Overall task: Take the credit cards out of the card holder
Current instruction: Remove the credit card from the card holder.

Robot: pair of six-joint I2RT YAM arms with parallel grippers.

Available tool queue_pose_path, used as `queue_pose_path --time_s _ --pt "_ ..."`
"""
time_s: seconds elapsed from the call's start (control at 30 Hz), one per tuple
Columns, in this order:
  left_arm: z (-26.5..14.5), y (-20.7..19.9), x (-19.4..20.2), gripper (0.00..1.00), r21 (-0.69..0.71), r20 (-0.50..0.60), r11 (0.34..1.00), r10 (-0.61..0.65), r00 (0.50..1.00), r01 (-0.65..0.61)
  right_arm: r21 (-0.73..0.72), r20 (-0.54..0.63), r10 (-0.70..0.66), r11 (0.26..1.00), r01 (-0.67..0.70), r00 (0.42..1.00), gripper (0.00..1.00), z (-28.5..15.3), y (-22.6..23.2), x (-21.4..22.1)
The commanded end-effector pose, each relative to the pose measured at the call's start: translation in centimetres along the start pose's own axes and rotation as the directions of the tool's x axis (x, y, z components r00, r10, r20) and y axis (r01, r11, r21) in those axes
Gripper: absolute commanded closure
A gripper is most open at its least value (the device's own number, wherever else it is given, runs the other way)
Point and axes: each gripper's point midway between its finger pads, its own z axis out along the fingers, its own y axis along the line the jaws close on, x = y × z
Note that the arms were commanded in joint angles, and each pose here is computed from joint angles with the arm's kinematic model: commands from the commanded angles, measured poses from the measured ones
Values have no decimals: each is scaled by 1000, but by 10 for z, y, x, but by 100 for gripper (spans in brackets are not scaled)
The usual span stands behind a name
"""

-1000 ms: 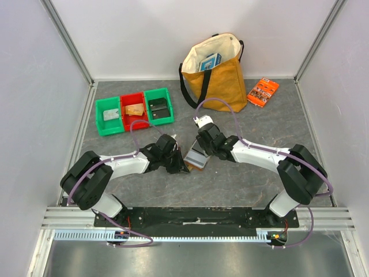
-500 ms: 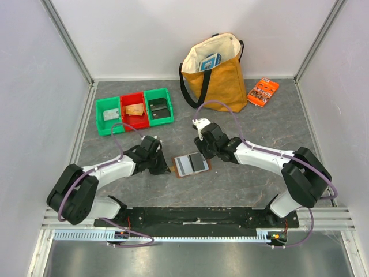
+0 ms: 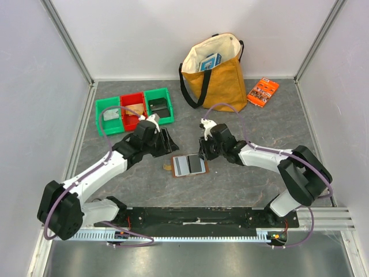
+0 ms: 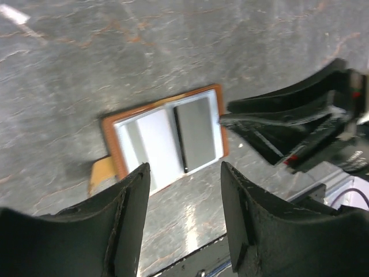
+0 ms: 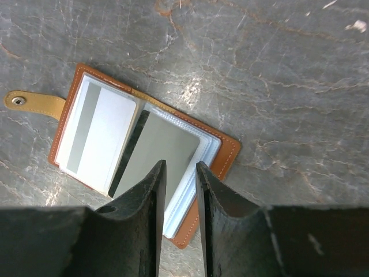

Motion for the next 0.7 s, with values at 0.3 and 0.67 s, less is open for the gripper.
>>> queue_pose_path --time_s 0.3,0.67 --pt "58 -50 25 52 201 -158 974 -70 985 101 -139 -47 172 974 -177 984 72 13 3 39" --pt "87 -21 48 58 98 -203 987 -105 974 127 -116 -112 228 964 -240 967 75 8 -6 72"
